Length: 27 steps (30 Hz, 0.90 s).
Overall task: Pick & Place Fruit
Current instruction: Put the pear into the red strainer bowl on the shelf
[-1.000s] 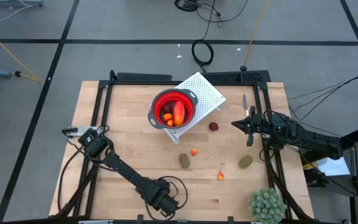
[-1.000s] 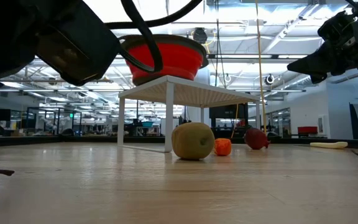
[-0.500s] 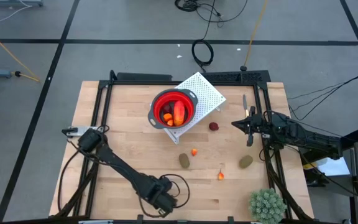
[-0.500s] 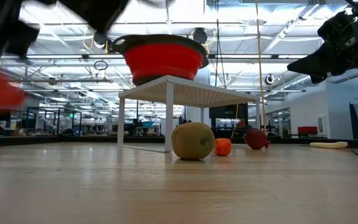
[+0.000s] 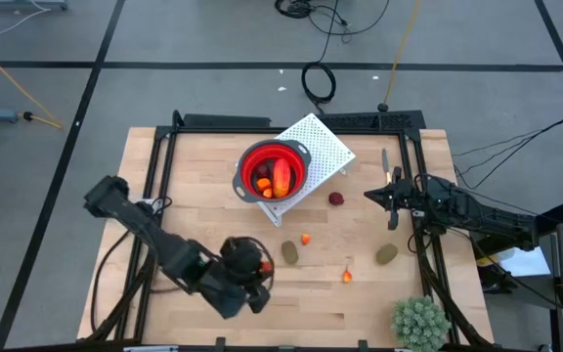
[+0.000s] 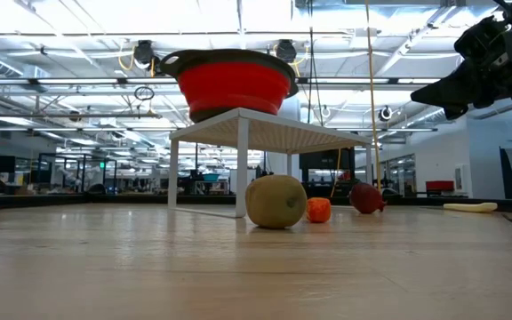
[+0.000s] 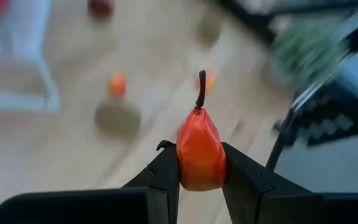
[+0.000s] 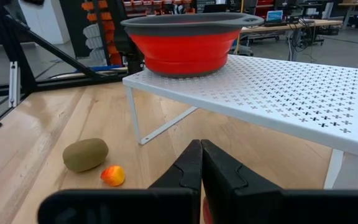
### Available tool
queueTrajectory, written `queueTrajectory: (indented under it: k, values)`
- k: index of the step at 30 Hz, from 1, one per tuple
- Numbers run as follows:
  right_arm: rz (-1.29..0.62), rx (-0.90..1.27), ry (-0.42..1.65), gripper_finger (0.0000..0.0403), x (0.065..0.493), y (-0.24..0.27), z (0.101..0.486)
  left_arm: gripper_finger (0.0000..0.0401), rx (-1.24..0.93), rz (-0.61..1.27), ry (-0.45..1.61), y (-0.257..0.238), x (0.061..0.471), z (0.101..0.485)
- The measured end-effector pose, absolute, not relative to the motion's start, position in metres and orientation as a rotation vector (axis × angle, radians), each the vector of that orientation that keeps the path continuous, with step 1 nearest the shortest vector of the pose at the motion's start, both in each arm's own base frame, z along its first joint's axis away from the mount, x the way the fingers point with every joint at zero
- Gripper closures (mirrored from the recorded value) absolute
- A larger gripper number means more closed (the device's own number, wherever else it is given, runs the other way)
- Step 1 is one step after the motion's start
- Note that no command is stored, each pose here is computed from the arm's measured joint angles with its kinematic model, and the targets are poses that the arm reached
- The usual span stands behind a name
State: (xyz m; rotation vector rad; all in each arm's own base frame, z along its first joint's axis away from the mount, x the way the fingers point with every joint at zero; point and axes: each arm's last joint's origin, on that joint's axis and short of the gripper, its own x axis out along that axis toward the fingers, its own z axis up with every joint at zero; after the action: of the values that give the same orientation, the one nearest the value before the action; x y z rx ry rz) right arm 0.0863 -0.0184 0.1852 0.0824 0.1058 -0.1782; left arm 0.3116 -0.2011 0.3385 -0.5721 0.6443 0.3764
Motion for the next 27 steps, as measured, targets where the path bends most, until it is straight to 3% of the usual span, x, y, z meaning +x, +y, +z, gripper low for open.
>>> queueTrajectory:
  k: [17,27]
  values:
    - [-0.179,0.082,0.107,0.0403,0.086,-0.018,0.185,0.0311,-0.307,0.172,0.191,-0.194,0.316,0.411]
    - [-0.178,0.081,0.097,0.0403,0.086,-0.018,0.186,0.0311,-0.121,-0.138,-0.053,-0.203,0.320,0.442]
